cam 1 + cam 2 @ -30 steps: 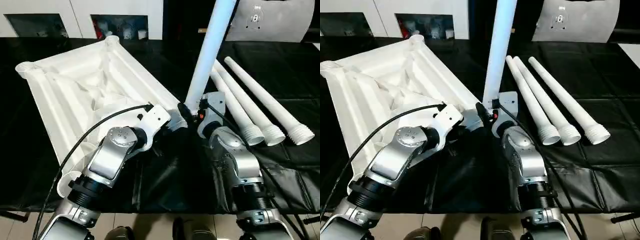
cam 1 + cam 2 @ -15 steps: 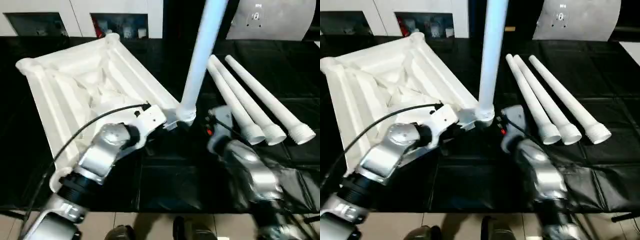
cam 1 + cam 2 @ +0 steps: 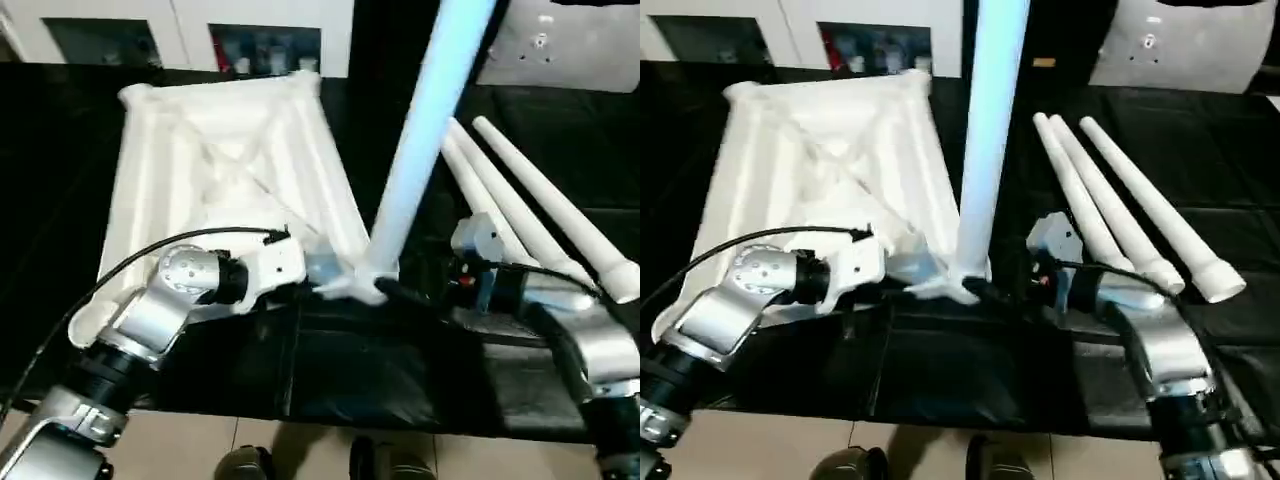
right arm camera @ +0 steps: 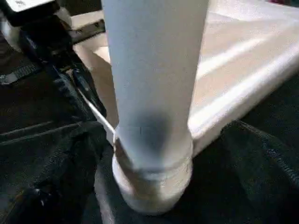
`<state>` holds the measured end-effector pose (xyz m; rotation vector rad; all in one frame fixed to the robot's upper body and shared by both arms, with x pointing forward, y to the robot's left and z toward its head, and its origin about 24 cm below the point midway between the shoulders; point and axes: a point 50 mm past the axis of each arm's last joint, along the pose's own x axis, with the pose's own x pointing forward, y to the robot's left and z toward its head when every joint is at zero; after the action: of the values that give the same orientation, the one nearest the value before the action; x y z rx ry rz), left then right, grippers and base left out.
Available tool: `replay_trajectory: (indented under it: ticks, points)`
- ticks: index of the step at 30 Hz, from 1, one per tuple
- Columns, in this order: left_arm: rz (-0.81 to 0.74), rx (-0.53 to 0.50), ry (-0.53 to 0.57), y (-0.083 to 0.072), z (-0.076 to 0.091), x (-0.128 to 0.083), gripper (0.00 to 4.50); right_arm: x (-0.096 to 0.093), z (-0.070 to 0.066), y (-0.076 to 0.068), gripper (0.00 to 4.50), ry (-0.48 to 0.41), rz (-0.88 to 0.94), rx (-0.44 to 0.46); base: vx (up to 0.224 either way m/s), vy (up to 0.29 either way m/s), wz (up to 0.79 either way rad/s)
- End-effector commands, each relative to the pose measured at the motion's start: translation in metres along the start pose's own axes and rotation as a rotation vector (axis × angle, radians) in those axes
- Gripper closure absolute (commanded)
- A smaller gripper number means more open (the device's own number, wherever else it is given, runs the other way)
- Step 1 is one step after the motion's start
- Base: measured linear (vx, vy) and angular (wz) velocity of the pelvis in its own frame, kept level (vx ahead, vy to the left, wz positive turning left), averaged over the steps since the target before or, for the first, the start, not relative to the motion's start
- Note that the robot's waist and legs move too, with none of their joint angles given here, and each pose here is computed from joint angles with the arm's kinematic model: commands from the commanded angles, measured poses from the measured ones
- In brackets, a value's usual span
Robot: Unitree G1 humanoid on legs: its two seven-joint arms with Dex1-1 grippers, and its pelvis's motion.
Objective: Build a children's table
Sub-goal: Rotate leg to tighten
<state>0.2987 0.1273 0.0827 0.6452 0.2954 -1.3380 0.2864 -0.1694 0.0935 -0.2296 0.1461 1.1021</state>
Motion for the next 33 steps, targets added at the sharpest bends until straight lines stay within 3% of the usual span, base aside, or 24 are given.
replay_trajectory:
  ticks: [1,5,22,29,33]
  points:
    - [-0.105,0.053,-0.002,-0.009,0.003,0.005,4.5,0.001,-0.003,0.0,0.05,0.043,0.047,-0.025,0.0,0.0,0.0]
    - [-0.156,0.085,-0.013,-0.013,0.005,0.005,4.5,0.006,-0.005,0.0,0.05,0.062,0.101,-0.044,0.0,0.0,0.0]
    - [-0.173,0.105,-0.002,-0.01,0.002,0.003,4.5,0.009,-0.008,-0.001,1.68,0.064,0.198,-0.02,0.0,0.0,0.0]
    - [-0.162,0.076,-0.017,-0.012,0.002,0.004,4.5,0.016,-0.013,0.011,1.84,0.036,0.244,0.055,0.0,0.0,0.0]
    - [-0.043,-0.035,-0.075,-0.007,0.011,0.011,4.5,0.041,-0.017,0.028,1.84,0.001,0.138,0.146,0.0,0.0,0.0]
